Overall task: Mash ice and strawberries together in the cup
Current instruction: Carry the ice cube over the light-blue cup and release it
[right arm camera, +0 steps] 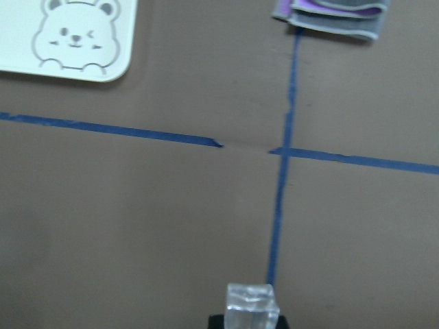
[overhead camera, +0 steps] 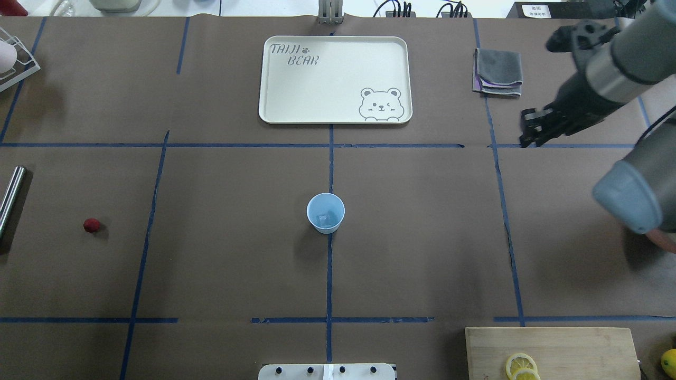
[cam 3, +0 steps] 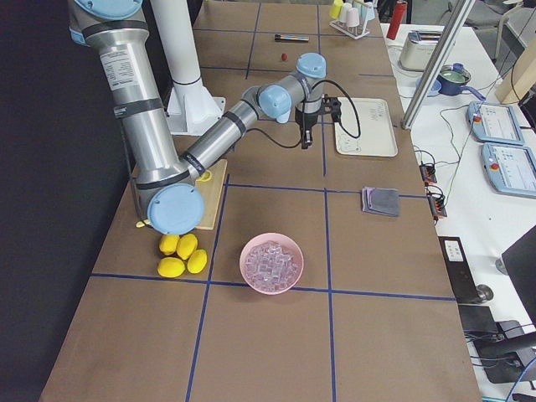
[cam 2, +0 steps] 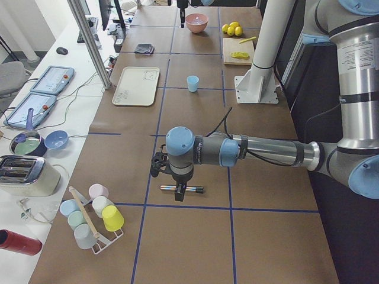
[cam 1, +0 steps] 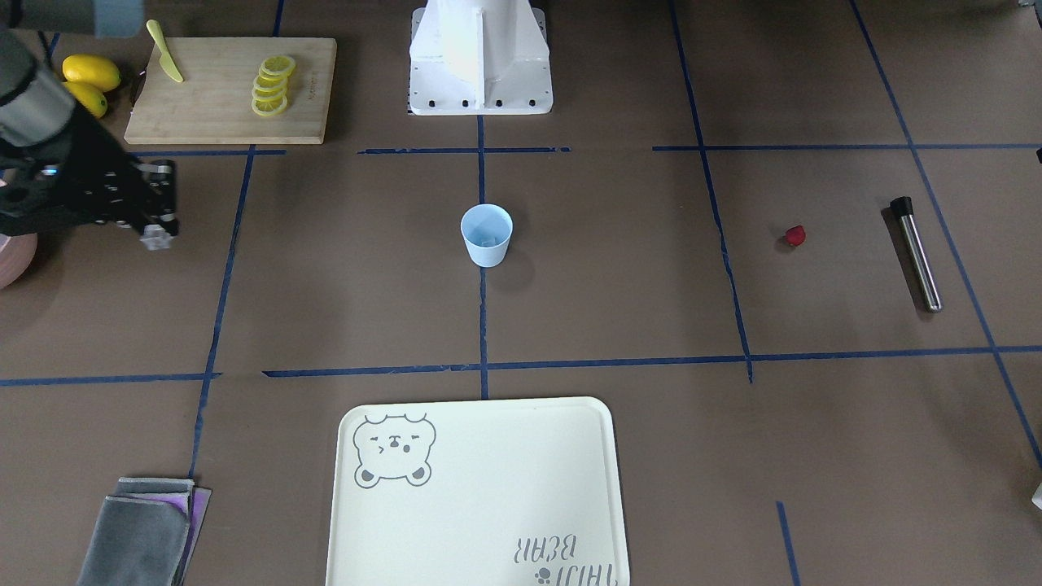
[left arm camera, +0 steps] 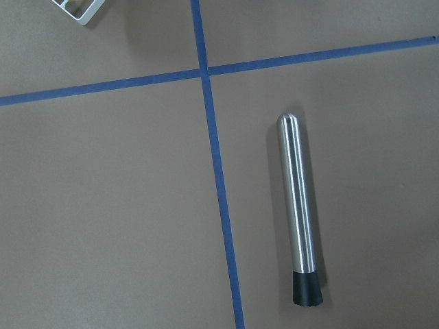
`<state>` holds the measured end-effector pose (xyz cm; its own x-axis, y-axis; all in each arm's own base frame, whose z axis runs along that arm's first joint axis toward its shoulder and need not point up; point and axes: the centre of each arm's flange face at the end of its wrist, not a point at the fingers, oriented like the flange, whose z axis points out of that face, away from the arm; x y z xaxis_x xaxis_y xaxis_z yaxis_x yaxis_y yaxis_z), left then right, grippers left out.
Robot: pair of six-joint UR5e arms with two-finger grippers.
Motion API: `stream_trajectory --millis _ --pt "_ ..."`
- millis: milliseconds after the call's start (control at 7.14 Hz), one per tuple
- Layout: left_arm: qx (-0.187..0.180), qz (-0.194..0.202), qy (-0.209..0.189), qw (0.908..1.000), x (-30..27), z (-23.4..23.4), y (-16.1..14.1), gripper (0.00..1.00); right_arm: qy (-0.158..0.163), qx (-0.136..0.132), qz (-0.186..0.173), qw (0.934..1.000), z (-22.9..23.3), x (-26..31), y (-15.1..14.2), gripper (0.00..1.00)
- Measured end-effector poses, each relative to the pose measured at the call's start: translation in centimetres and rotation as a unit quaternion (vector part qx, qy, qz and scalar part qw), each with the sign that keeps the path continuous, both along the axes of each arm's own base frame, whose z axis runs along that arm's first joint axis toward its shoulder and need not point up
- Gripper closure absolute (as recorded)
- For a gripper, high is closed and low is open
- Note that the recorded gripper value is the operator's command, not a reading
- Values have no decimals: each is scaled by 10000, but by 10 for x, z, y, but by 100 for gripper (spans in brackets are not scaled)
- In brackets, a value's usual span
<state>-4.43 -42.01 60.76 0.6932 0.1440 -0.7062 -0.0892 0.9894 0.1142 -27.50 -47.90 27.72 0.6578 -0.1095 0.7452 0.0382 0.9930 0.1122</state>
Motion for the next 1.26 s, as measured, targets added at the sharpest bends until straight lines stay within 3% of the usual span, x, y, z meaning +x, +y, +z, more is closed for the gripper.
stream_trajectory --millis 420,561,841,981,1121,1261 --pt "0 7 3 10000 1 0 0 0 -29 -294 336 9990 -121 -163 46 94" --pt "-5 7 3 10000 1 1 -1 0 41 -372 454 9983 -146 -210 57 94" --pt "-18 8 3 10000 1 2 0 0 256 -435 570 9971 -154 -281 79 85" --pt "-20 8 3 10000 1 2 0 0 305 -431 580 9969 -148 -302 85 66" --pt "-22 8 3 10000 1 2 0 0 320 -437 586 9968 -143 -313 87 2" --pt "-21 10 3 10000 1 2 0 0 324 -441 586 9968 -141 -317 89 1"
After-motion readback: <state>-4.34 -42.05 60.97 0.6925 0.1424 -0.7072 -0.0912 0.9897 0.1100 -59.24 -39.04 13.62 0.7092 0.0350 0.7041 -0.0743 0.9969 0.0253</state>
